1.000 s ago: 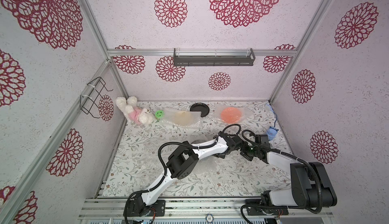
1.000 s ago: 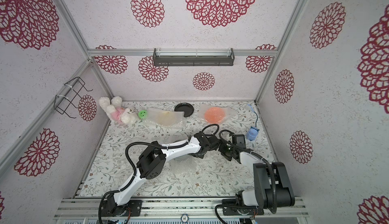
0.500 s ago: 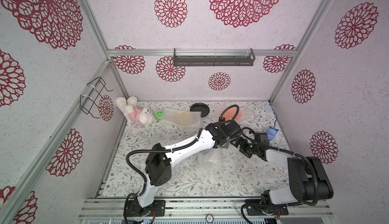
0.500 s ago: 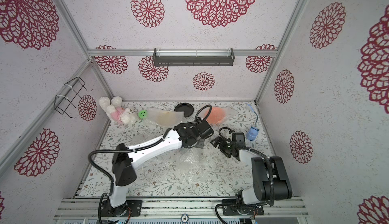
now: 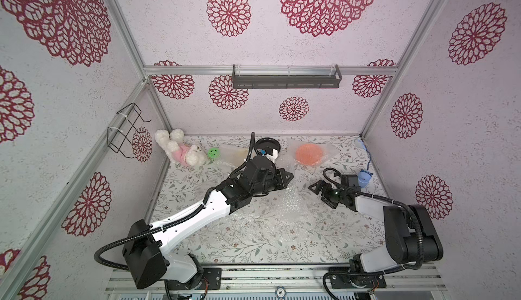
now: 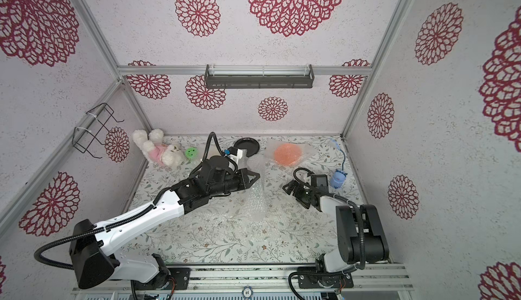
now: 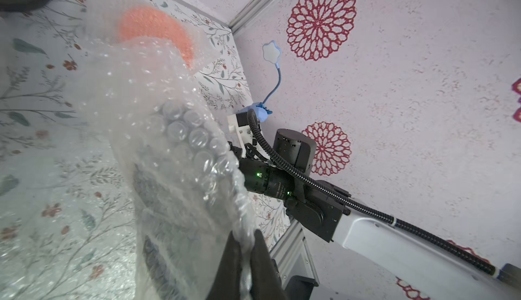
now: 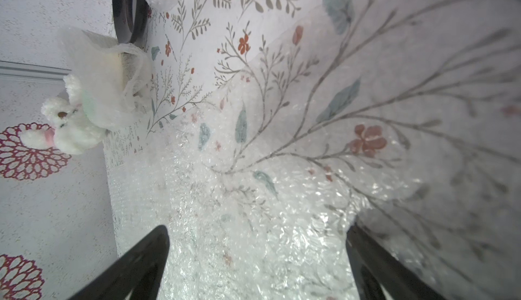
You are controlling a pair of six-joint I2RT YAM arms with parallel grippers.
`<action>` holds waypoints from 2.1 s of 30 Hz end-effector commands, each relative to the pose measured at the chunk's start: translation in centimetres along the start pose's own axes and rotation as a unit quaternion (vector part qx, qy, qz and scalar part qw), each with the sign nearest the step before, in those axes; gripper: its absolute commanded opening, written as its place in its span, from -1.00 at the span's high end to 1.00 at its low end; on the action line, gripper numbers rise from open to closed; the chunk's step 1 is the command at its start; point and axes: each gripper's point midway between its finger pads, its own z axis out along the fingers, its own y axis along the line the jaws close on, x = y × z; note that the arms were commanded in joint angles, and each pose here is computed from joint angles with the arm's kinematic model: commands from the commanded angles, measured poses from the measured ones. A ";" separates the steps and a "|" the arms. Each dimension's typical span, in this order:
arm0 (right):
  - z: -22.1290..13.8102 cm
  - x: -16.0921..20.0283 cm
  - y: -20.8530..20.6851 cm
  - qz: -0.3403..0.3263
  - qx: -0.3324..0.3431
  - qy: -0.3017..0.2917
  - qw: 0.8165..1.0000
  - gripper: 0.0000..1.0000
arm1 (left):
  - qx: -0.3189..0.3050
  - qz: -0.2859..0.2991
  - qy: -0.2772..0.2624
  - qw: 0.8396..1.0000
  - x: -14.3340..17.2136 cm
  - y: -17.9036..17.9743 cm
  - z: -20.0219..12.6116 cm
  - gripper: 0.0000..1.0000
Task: Unpack dinner plates from bubble wrap
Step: Unwrap the bubble wrap.
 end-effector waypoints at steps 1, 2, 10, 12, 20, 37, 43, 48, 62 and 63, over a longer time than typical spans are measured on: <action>-1.3 -0.5 -0.3 0.001 0.027 -0.013 1.000 -0.98 | 0.147 -0.045 -0.015 0.988 -1.3 -3.5 -0.3 1.00; -1.5 -0.6 -0.1 -0.002 0.025 -0.015 1.000 -0.98 | 0.165 -0.059 -0.016 0.984 -1.3 -3.2 -0.2 1.00; -3.1 -0.5 0.9 -0.023 0.024 -0.025 0.999 -0.98 | 0.151 -0.131 0.018 0.980 1.3 3.0 2.8 1.00; -3.4 -0.2 1.1 -0.032 0.027 -0.024 0.999 -0.98 | 0.136 -0.146 0.020 0.980 2.2 4.9 3.2 1.00; -3.4 1.1 2.3 -0.072 0.034 -0.012 0.997 -0.98 | 0.124 -0.170 0.042 0.977 4.2 8.1 4.5 1.00; -1.5 3.0 3.9 -0.107 0.035 0.018 0.993 -0.98 | 0.073 -0.200 0.046 0.976 6.5 13.7 4.9 0.46; -1.3 3.2 3.9 -0.111 0.036 0.022 0.993 -0.98 | 0.048 -0.209 0.044 0.976 7.3 15.7 4.1 0.00; -1.1 3.5 3.9 -0.117 0.039 0.026 0.992 -0.98 | 0.027 -0.220 0.042 0.974 8.0 17.6 3.2 -0.12; -0.3 4.8 5.1 -0.158 0.048 0.045 0.985 -0.96 | -0.112 -0.139 0.028 0.984 7.3 20.1 -2.7 -0.37; -0.2 4.9 5.2 -0.160 0.048 0.047 0.985 -0.96 | -0.116 -0.132 0.027 0.984 7.1 19.9 -3.0 -0.37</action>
